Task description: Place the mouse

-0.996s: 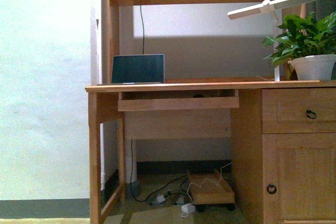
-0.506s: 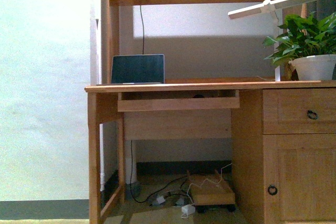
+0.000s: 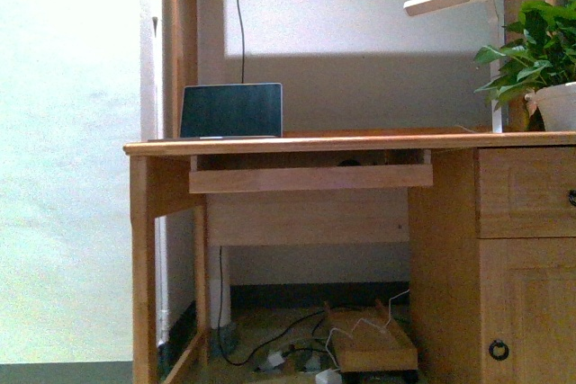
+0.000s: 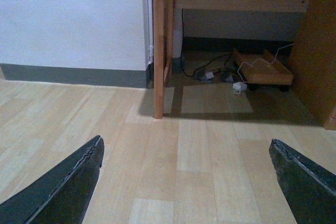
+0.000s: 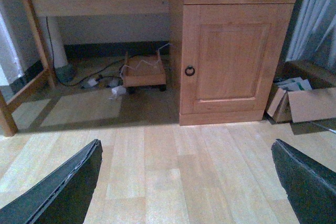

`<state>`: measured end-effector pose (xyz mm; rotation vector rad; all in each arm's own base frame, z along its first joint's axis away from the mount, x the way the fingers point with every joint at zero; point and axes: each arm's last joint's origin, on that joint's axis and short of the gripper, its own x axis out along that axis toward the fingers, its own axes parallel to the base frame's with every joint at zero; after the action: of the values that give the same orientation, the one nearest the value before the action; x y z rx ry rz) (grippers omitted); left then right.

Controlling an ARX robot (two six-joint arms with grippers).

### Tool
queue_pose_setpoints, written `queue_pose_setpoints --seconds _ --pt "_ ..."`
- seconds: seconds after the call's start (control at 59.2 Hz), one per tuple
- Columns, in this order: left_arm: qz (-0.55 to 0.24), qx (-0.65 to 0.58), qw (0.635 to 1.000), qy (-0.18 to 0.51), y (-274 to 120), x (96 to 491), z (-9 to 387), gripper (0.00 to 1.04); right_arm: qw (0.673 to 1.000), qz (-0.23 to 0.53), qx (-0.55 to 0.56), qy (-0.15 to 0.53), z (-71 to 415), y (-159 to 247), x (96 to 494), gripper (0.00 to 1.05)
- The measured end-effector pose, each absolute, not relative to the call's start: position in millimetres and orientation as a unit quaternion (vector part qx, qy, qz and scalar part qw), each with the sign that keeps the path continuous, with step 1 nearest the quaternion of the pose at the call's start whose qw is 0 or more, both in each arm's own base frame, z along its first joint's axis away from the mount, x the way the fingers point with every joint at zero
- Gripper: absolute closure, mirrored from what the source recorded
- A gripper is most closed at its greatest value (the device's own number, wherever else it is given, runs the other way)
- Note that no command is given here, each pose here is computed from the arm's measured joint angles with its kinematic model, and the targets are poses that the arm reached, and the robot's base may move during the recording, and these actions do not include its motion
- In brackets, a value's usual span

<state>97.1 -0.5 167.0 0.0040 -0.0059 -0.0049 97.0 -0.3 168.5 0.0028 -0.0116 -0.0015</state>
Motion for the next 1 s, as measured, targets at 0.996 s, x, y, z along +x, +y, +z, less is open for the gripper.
queue_pose_setpoints --seconds 0.996 --pt "-0.003 0.002 1.000 -0.003 -0.5 97.1 167.0 0.08 1.000 0.000 0.001 -0.006 168.5 -0.3 96.9 0.07"
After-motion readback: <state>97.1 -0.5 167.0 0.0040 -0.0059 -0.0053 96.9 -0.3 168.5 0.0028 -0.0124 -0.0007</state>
